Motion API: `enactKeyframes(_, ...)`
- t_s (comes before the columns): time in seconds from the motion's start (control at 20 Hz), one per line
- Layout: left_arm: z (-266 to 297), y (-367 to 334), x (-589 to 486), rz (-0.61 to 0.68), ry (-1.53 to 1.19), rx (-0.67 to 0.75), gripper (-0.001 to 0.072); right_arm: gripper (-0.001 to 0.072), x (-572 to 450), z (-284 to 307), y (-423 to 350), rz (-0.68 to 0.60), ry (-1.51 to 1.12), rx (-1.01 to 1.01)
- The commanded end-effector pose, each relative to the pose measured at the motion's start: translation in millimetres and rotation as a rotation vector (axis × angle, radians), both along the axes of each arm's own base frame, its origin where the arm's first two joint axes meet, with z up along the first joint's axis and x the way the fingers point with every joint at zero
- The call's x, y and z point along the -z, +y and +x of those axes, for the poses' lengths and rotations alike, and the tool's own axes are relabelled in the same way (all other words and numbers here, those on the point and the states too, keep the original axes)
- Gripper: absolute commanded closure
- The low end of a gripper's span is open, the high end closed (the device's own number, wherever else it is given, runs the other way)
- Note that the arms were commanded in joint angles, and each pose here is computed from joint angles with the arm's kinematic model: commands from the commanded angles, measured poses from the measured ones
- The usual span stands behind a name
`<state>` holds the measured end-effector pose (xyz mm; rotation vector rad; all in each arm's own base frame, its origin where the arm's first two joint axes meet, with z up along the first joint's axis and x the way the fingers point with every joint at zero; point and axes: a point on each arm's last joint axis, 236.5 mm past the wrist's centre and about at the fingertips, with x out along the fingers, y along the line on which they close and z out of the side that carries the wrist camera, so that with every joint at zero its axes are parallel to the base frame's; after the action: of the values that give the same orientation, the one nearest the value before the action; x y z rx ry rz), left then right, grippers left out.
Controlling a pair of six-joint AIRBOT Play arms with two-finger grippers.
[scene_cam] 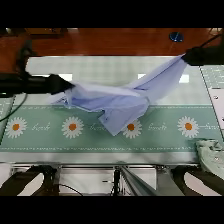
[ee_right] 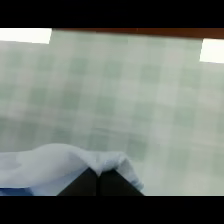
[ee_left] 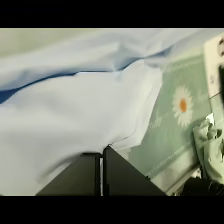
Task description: Fold the shirts.
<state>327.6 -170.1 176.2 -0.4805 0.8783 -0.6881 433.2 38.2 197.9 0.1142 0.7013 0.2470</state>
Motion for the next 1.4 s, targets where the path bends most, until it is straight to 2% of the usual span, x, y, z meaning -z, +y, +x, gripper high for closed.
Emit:
enactKeyframes(0.0,-18.1,10.6,-130.9,-0.012,-0.368,-0.063,0.0684,0.0678,-97.1,-42.1,0.5,-0.01,-0.253,0.019)
enactKeyframes(0.15,-51.0,27.6,-235.9,-0.032,-0.647,-0.155,0.0684,0.0678,-204.3,-95.0,0.5,-0.023,-0.524,0.049)
enactKeyframes(0.4,-141.4,31.5,-348.3,-0.005,-0.987,-0.194,0.0685,0.0678,-342.4,-193.2,-4.6,-0.029,-0.872,0.12)
enactKeyframes(0.6,-205.1,42.9,-378.7,0.051,-1.061,-0.28,0.0685,0.0678,-377.7,-251.2,0.7,0.006,-0.932,0.129)
enactKeyframes(0.85,-250.3,42.8,-345.9,0.11,-0.912,-0.283,0.0685,0.0679,-358.5,-295.8,1.9,-0.017,-0.84,0.141)
enactKeyframes(1.0,-244.5,47.4,-308.7,0.18,-0.766,-0.273,0.0685,0.0679,-307.7,-294.6,-20.2,-0.091,-0.629,0.217)
enactKeyframes(1.15,-213.9,62.7,-253.2,0.28,-0.558,-0.283,0.0685,0.0679,-235.8,-261.7,-29.3,-0.14,-0.295,0.206)
enactKeyframes(1.35,-149.2,74.8,-178.4,0.279,-0.32,-0.274,0.0685,0.0679,-131.6,-172.7,-15.4,-0.108,0.11,0.071)
